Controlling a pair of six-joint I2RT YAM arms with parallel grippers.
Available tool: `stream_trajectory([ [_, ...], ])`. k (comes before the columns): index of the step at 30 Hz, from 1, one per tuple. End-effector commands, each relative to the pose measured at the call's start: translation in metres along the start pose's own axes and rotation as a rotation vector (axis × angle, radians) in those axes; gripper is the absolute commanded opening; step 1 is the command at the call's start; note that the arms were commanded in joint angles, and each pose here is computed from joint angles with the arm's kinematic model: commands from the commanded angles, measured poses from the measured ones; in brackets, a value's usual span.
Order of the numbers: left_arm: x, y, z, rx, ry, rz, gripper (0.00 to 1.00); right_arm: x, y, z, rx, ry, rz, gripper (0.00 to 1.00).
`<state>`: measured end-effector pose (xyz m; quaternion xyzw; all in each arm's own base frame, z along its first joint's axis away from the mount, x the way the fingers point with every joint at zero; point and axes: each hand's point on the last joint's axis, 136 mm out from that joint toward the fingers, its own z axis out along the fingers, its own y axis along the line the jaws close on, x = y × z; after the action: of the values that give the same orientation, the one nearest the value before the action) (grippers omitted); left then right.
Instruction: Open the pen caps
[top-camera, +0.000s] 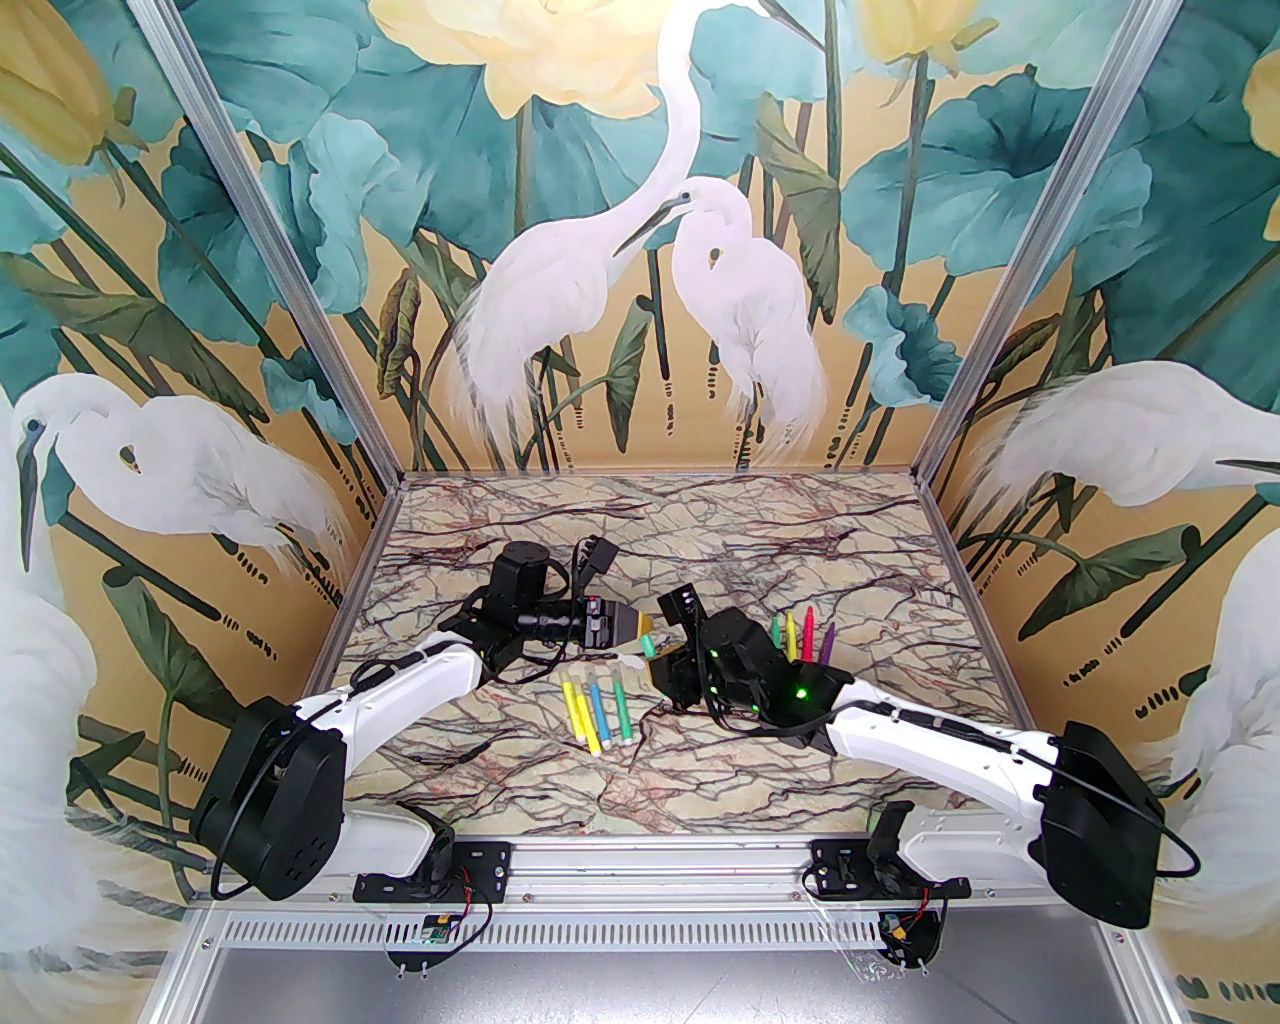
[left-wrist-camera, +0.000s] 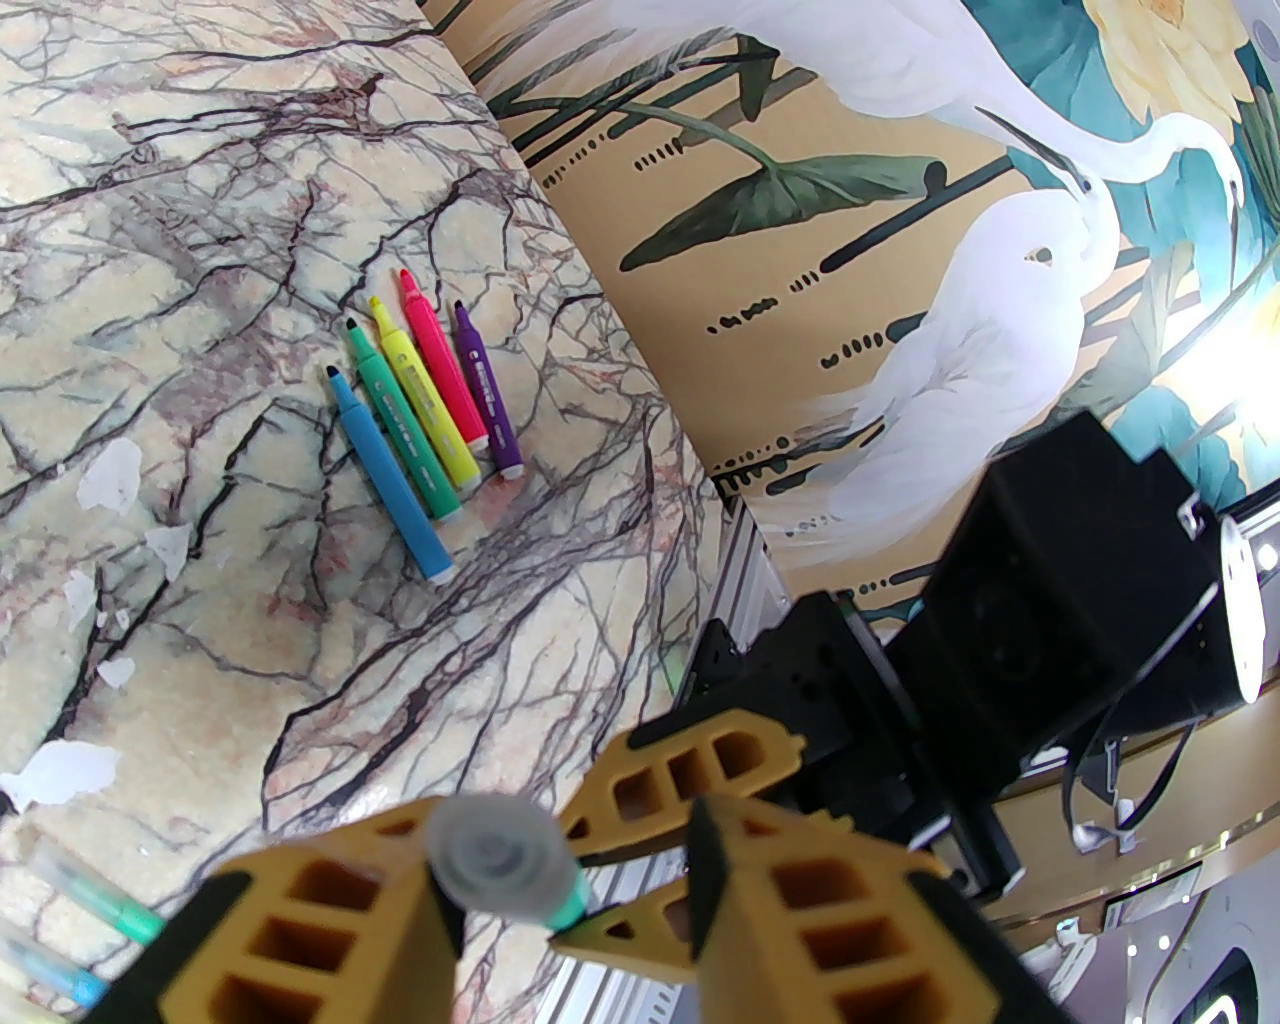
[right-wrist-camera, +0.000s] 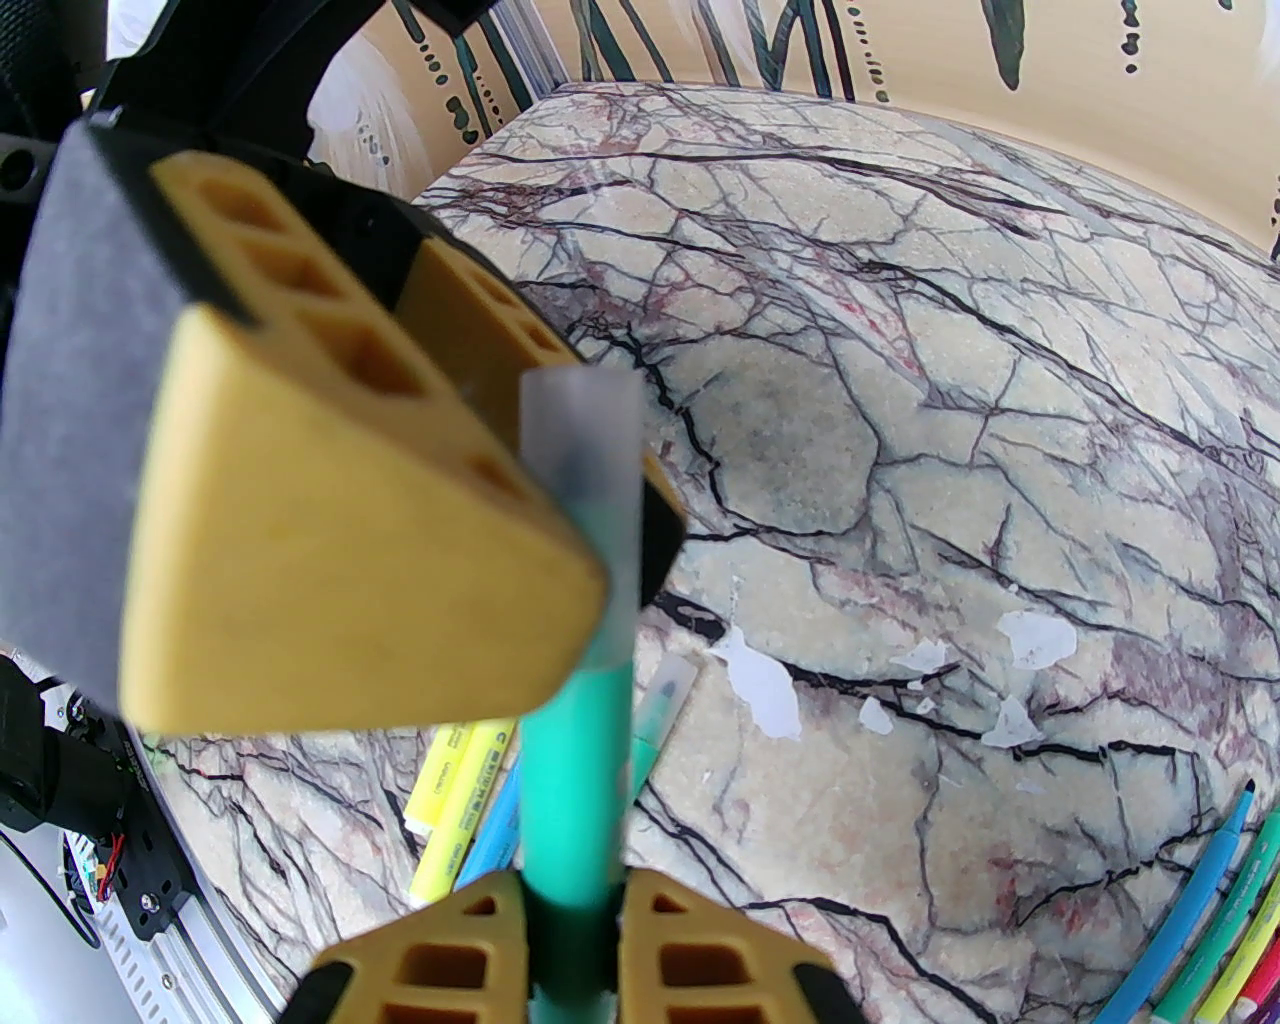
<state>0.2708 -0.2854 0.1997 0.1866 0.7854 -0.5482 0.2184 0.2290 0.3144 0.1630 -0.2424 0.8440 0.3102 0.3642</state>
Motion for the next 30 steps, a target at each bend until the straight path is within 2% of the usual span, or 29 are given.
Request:
stream_trajectory([
  [1,-0.007,-0.007,0.004,0.030,0.003,0.020,0.35,-0.013,0.012,0.000,-0.037,-0.024,-0.020,0.14],
  [9,-0.008,-0.005,0.004,0.015,0.001,0.013,0.22,-0.011,0.009,0.000,-0.022,-0.023,-0.020,0.17],
  [14,-0.008,-0.003,0.004,0.008,0.001,0.005,0.18,-0.008,0.006,0.003,-0.009,-0.019,-0.018,0.35],
  [18,-0.008,-0.005,0.004,0.013,0.003,0.002,0.17,-0.006,0.003,0.006,0.001,-0.017,-0.015,0.44],
  [30,-0.006,-0.012,0.004,0.055,0.016,0.000,0.17,-0.010,0.004,0.019,0.002,-0.018,-0.020,0.45],
])
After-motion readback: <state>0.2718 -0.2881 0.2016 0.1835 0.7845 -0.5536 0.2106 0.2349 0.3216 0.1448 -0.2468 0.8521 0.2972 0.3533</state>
